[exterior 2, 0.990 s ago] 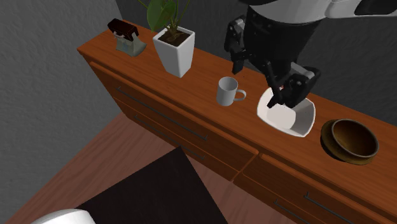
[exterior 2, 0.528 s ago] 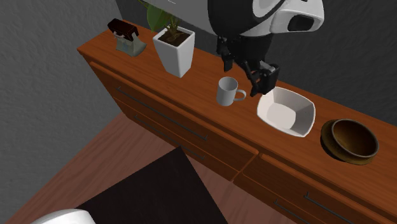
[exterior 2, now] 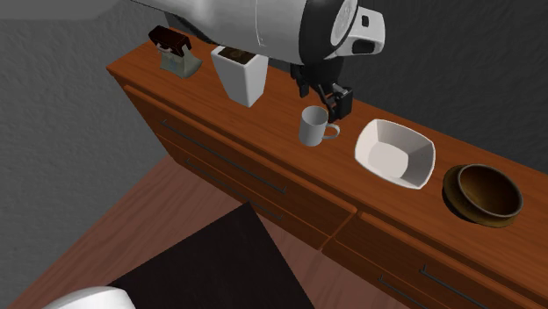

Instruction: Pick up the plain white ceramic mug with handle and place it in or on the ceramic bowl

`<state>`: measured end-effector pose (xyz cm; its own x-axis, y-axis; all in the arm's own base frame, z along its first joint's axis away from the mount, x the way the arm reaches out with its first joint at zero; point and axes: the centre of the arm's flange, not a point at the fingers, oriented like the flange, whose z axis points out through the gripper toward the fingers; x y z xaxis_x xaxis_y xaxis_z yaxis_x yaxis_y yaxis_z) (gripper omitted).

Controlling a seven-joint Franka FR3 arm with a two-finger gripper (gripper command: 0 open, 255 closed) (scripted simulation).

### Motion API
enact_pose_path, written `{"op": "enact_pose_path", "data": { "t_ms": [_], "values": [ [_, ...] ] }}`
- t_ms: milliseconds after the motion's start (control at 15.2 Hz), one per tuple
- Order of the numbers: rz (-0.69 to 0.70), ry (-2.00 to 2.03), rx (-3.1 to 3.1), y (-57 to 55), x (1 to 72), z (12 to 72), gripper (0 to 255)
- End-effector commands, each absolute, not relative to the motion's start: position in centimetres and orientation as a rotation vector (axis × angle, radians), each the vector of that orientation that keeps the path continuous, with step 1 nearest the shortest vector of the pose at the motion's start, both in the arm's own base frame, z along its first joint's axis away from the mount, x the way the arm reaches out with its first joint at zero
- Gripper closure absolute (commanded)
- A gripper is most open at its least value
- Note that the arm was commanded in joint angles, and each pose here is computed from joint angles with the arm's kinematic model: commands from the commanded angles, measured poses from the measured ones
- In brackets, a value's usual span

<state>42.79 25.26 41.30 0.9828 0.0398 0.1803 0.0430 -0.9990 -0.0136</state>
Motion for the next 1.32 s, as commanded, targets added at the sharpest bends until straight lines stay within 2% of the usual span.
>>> {"op": "enact_pose_path", "data": {
  "t_ms": [0,660,1254],
  "values": [
    [-0.288,-0.064,-3.115,27.3,44.1,39.5,0],
    [-0.305,-0.066,-3.153,36.1,49.2,30.5,0],
    [-0.306,-0.067,-3.154,36.2,50.1,26.4,0]
  ]
}}
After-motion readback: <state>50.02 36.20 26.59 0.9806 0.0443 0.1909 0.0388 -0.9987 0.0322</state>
